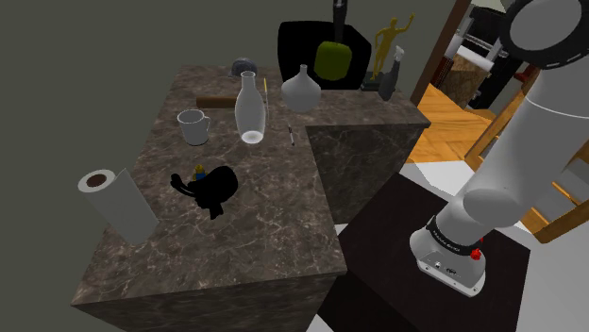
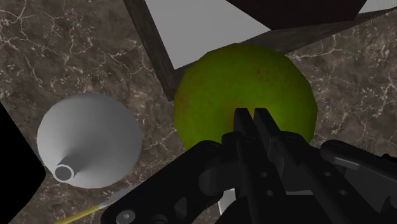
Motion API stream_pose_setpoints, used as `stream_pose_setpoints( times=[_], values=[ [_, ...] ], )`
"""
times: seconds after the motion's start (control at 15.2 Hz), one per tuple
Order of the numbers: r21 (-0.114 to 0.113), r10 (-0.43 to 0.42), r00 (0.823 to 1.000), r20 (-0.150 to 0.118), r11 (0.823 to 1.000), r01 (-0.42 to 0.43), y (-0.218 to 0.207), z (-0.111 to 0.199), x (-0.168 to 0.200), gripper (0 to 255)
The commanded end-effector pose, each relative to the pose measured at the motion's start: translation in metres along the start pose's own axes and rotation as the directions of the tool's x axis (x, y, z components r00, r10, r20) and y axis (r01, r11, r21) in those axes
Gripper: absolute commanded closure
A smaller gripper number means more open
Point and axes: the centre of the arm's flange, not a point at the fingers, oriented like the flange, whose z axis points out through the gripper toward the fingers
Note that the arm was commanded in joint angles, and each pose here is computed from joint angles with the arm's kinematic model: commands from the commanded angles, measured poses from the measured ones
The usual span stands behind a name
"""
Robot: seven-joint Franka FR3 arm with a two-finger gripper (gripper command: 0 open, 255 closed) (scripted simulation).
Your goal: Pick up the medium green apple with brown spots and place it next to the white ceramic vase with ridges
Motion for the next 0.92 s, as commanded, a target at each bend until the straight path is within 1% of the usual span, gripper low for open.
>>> stream_pose_setpoints(
  times=[0.0, 0.86],
  values=[
    [0.0, -0.002, 1.0, 0.0, 1.0, 0.002, 0.02, -0.001, -0.011, 255],
    [0.0, -0.002, 1.0, 0.0, 1.0, 0.002, 0.171, 0.003, -0.092, 255]
  ],
)
